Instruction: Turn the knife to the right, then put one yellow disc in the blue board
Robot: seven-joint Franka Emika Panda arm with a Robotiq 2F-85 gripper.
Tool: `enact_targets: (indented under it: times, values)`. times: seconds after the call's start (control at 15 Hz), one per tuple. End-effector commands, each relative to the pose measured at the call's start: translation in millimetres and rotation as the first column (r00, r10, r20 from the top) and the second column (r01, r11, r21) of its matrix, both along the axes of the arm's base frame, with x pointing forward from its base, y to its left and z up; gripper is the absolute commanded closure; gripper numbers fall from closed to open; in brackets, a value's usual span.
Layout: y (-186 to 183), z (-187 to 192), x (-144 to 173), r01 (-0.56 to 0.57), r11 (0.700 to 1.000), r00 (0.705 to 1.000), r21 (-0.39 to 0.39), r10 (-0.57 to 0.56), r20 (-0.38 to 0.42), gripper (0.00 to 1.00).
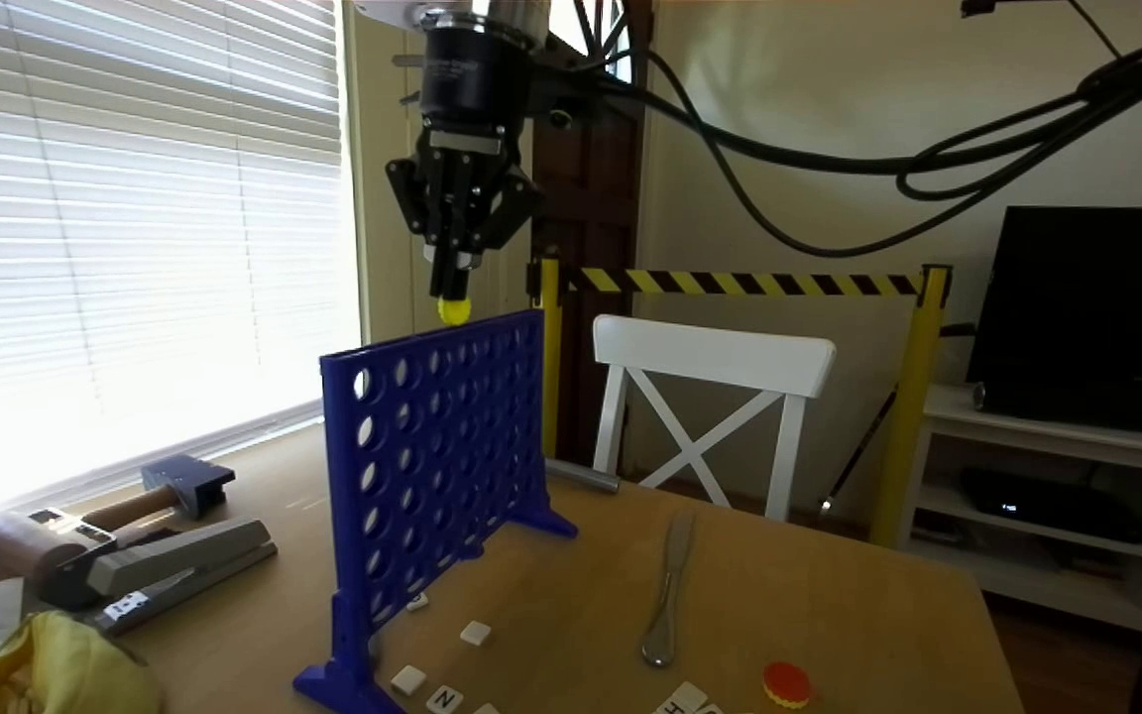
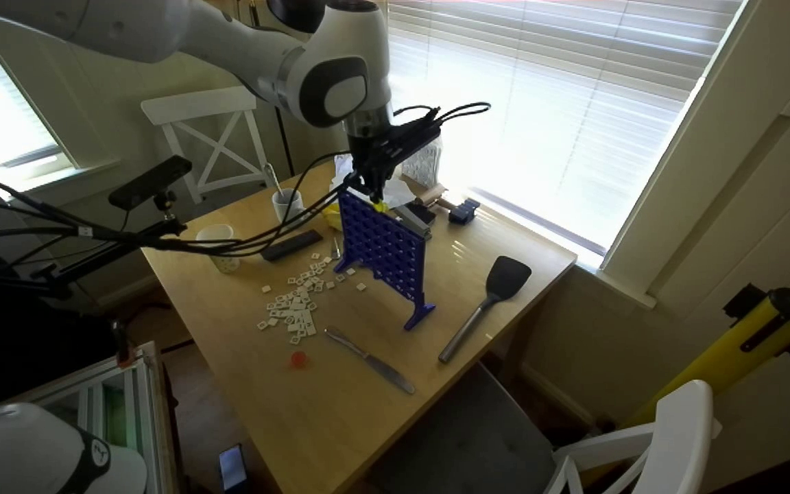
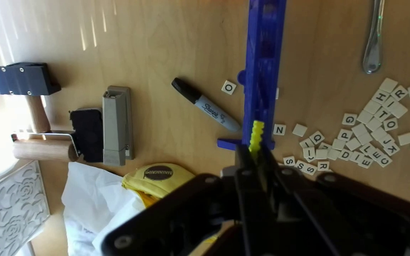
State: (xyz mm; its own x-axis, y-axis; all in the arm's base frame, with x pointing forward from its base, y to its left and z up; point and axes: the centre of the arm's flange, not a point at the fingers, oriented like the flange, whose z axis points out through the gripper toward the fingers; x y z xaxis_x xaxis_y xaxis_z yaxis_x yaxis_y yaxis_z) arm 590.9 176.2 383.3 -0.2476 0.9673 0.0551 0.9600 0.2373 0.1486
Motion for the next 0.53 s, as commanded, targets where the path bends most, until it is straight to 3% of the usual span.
enact_targets:
  times: [0.0, 0.47]
  values:
    - [-3.5, -7.8, -4.4, -0.011, 1.000, 0.998, 0.009, 0.012, -0.060, 0.98]
    - [-5.1, -15.9, -5.2, -0.015, 1.000, 0.997, -0.006, 0.015, -0.070, 0.98]
